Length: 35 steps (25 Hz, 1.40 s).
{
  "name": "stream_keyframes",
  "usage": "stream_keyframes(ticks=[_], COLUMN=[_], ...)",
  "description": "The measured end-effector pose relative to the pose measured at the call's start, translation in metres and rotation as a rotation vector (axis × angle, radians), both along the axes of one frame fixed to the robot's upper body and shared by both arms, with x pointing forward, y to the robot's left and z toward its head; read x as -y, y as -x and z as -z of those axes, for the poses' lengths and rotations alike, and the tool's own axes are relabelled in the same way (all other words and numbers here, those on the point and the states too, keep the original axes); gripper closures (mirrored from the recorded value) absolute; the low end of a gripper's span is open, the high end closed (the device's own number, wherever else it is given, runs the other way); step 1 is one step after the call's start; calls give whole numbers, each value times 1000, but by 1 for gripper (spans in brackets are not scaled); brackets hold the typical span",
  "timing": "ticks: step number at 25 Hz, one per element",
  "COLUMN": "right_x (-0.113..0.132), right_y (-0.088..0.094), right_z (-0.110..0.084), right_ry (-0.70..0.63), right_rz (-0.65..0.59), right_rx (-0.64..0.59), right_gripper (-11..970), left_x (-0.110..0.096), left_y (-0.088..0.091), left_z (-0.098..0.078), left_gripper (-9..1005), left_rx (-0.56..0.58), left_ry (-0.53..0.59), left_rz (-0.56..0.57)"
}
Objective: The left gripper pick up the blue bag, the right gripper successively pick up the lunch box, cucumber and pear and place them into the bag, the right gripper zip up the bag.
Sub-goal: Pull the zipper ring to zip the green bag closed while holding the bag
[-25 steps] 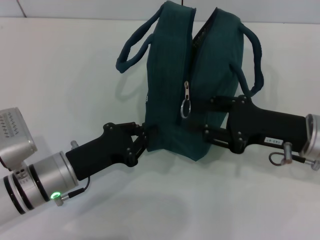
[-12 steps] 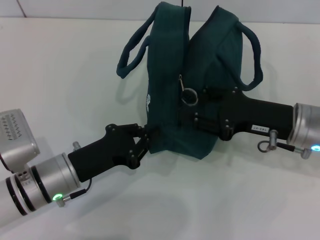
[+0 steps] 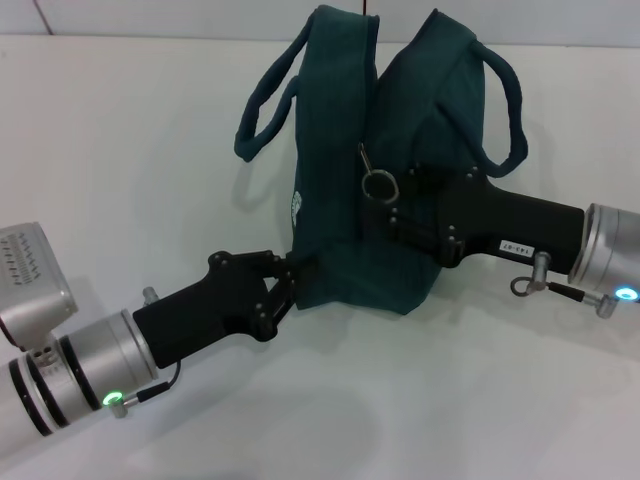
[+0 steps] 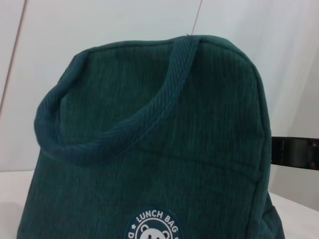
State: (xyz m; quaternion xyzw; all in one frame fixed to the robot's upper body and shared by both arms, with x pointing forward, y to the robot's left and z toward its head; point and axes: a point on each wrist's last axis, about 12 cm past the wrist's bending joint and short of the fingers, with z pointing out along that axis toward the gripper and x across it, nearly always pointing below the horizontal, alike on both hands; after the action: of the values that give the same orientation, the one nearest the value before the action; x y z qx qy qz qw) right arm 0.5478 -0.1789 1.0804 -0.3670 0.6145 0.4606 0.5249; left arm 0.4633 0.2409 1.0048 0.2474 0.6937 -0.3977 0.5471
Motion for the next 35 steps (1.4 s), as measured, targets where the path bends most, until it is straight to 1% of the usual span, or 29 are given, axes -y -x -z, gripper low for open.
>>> stream_keyframes(ticks=[2,8,13,18,22,26,29,35], right_x=[2,4,3,4,7,11,14,15], right_y=[0,4,5,7,11,15,14,10], right_z=[1,4,6,7,5,-3,-9,-15], right_ry=[-5,-41,-38,-47,-88,-169,-221,-261], right_rz=[17,55,60,59,54,54,65,87], right_rx=[-10,-38,-45,-60,-58,-34,-14,0], right_gripper=[530,641,734,924,946,952,952,952], left_x=[0,-2,-2,-2,-2,-2,-1,3], left_y=[2,7,8,8,8,8,8,9], left_z=[1,3,3,4,3,4,4,5], left_gripper=[919,918,917,917,916,916,915,915], left_rx=[1,0,1,1,2,16,31,59], left_ry=[-3,-4,-4,-4,-5,-19,-32,-55], left_rz=[-2,-10,-10,-9,-9,-4,9,35])
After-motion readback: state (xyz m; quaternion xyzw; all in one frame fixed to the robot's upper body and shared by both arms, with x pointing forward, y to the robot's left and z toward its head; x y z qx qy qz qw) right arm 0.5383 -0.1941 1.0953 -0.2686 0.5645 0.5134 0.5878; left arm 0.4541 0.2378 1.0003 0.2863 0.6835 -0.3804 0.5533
